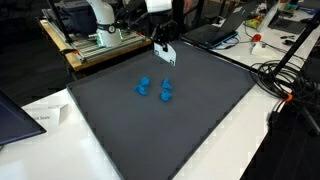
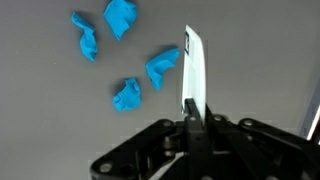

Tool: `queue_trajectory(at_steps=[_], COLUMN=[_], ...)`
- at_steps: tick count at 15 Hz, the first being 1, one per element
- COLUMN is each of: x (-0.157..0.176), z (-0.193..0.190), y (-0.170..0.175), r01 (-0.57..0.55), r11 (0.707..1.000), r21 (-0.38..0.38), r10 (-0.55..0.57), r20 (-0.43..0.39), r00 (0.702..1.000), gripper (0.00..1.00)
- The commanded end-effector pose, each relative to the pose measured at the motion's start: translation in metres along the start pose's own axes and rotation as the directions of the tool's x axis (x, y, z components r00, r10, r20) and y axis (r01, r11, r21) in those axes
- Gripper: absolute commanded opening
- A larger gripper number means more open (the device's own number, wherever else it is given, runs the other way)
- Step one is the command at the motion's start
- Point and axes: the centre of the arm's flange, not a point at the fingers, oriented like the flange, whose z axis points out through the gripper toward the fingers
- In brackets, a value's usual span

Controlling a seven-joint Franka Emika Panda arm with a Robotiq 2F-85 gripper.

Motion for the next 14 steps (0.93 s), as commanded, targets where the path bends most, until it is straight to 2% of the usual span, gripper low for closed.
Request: queue_trajectory(at_steps=[1, 8, 14], x=[-0.003, 0.006, 0.036], z=[0.004, 0.009, 0.004], y=[0.015, 0.043, 0.053], r01=[0.056, 0.186, 0.329], r11=[0.997, 0.977, 0.927], r21=[0.054, 0.1, 0.178], r10=[-0.056, -0.192, -0.347], r20=[0.011, 0.048, 0.083], r00=[0.998, 0.98, 0.934], gripper=[0.01, 0.01, 0.01])
